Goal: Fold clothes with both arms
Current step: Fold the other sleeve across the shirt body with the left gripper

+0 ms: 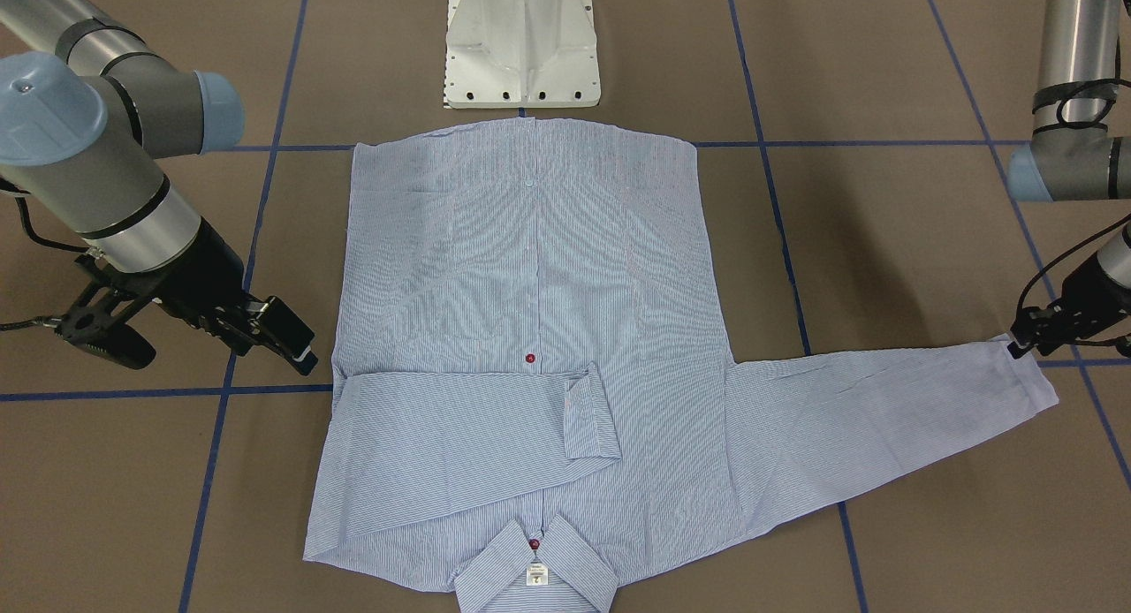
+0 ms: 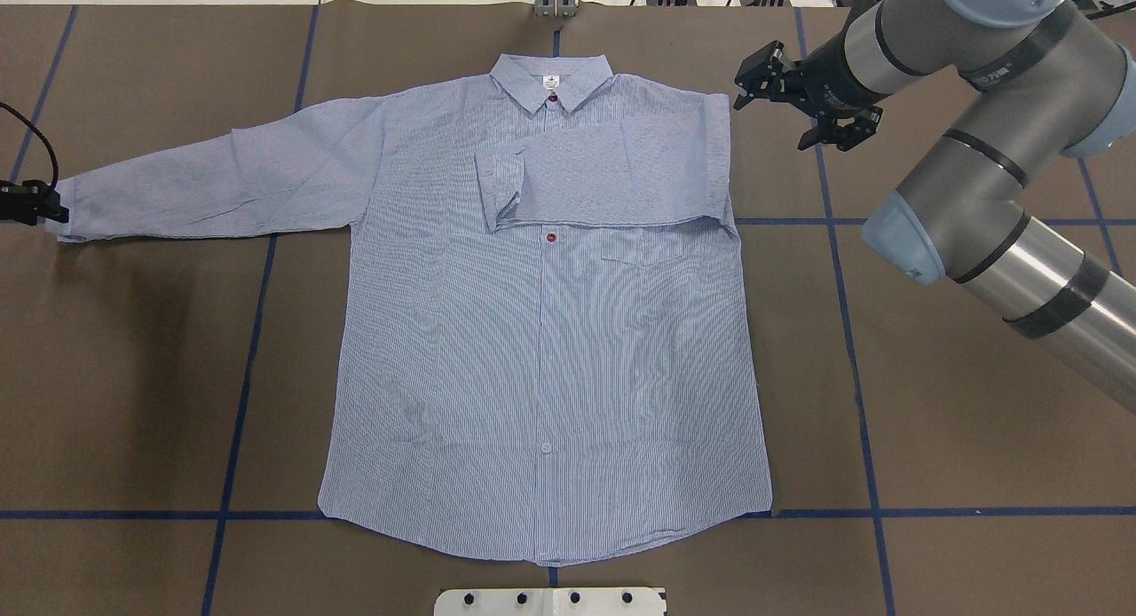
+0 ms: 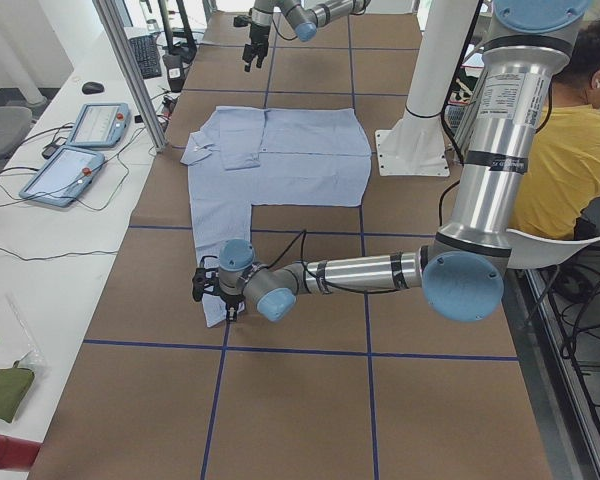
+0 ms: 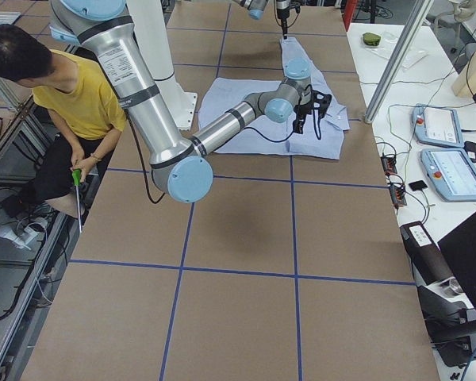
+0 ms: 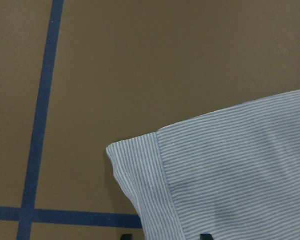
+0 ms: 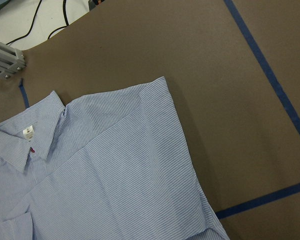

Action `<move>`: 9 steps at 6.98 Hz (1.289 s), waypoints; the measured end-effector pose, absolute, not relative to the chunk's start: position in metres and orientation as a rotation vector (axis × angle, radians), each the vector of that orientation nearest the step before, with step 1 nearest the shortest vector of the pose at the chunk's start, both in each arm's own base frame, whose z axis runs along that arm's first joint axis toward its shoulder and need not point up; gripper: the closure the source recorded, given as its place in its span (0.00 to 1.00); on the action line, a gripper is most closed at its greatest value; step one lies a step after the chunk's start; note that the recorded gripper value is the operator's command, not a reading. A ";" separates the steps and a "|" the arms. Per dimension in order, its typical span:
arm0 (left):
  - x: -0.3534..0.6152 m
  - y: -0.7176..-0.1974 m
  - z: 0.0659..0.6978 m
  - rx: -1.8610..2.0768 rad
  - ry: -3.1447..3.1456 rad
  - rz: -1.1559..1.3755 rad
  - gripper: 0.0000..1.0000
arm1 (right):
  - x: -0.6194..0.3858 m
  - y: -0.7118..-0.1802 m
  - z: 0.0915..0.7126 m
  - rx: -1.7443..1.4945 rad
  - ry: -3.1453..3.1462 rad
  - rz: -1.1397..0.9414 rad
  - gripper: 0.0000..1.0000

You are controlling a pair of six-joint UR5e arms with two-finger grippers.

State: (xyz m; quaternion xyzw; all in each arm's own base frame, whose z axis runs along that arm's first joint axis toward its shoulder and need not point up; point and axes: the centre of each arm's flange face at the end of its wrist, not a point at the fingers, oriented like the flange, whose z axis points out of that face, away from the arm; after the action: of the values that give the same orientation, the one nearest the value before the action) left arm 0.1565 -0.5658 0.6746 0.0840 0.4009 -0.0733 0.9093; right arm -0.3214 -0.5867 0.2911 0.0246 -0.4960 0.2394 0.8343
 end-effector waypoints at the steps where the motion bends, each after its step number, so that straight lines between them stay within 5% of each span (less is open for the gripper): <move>1: 0.157 -0.566 0.676 0.171 0.826 -0.153 1.00 | -0.321 -0.587 0.291 0.052 -1.050 0.507 0.00; 5: 0.152 -0.571 0.664 0.189 0.834 -0.157 1.00 | -0.320 -0.588 0.292 0.054 -1.050 0.509 0.00; 9: 0.166 -0.631 0.564 0.233 0.874 -0.196 1.00 | -0.271 -0.603 0.322 0.082 -1.019 0.512 0.00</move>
State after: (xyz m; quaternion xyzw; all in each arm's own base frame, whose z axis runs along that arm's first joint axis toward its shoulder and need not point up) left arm 0.1664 -0.6313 0.5638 0.1125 0.4215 -0.0947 0.8948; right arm -0.2711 -0.6028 0.3218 0.0388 -0.4821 0.2424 0.8410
